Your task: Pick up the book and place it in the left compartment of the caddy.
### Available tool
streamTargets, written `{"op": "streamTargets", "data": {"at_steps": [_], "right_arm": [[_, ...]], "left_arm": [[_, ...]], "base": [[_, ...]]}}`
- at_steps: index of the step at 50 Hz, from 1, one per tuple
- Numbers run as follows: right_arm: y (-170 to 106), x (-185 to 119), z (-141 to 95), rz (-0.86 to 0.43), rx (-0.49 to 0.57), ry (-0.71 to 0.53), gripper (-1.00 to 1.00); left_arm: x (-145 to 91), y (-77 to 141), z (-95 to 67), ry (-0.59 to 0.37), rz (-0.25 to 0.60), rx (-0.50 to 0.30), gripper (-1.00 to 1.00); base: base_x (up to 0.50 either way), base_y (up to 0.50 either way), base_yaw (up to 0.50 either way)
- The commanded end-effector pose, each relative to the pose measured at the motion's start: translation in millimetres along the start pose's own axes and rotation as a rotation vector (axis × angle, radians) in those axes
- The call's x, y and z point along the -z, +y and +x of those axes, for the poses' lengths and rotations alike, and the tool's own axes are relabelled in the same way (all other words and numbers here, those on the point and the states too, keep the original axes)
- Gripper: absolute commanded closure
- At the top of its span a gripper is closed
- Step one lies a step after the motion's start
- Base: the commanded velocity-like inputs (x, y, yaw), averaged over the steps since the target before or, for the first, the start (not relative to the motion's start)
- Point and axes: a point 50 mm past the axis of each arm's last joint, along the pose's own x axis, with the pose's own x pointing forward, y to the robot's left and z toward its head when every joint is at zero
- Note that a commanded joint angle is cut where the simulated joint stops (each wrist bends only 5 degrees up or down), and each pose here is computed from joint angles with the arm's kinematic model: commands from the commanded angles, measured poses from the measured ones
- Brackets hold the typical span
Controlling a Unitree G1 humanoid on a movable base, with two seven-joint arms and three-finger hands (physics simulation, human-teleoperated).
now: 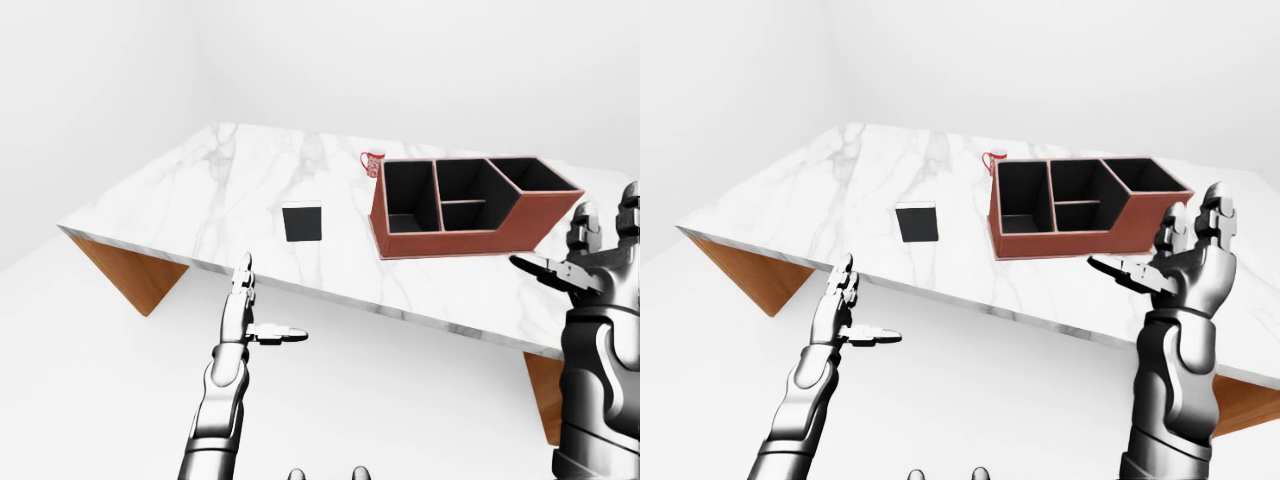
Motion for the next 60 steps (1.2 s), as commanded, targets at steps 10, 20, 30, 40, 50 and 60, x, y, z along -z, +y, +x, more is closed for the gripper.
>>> {"op": "streamTargets", "data": {"at_steps": [10,20,30,40,50,60], "right_arm": [[-58.8,-16.4,13.1,0.020,0.171,-0.002,-1.00],[-105.1,-24.5,14.1,0.019,0.288,0.016,-1.00],[-134.7,-25.6,9.2,0.028,0.371,0.049,-1.00],[-147.1,-7.2,3.0,0.024,0.435,0.135,-1.00],[-145.4,3.0,3.7,-0.004,0.435,0.184,-1.00],[-138.4,-0.4,6.6,-0.010,0.416,0.162,-1.00]], "left_arm": [[7.0,1.4,2.6,0.019,0.003,0.000,-1.00],[3.8,0.5,1.7,0.006,0.005,-0.002,-1.00],[4.7,0.6,2.0,0.010,0.007,-0.004,-1.00],[4.0,0.4,1.2,0.007,0.009,-0.004,-1.00],[5.5,0.7,2.3,0.012,0.010,-0.003,-1.00],[5.1,0.8,2.3,0.011,0.010,-0.003,-1.00]], "base": [[0.00,0.00,0.00],[0.00,0.00,0.00],[0.00,0.00,0.00],[0.00,0.00,0.00],[0.00,0.00,0.00],[0.00,0.00,0.00]]}}
